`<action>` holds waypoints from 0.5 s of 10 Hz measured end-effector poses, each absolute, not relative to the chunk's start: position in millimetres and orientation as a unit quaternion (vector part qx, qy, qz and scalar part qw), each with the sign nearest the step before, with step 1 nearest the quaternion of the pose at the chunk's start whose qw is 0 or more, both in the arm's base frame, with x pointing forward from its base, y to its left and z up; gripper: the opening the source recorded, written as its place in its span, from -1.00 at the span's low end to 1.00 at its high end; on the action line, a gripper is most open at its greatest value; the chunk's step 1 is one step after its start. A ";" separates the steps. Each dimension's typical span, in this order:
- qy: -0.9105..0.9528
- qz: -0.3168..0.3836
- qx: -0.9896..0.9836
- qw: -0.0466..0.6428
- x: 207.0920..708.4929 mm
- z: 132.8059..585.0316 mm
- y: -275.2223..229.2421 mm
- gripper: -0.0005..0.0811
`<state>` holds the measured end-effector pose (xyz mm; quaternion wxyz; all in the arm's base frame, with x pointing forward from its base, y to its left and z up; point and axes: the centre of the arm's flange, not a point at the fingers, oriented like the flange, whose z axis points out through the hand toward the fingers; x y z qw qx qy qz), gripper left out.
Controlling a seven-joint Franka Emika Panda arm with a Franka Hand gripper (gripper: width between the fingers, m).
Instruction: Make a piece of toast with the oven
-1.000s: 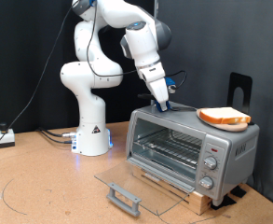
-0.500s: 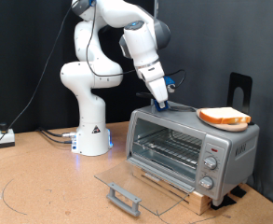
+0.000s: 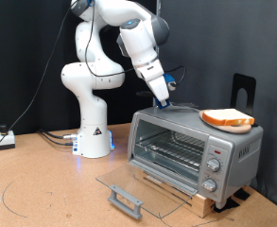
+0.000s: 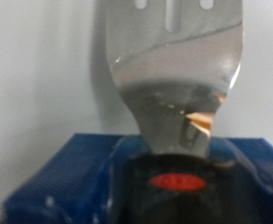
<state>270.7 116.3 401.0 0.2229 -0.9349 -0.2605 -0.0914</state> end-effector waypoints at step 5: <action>-0.249 -0.128 -0.930 0.236 283.5 424.7 99.4 0.02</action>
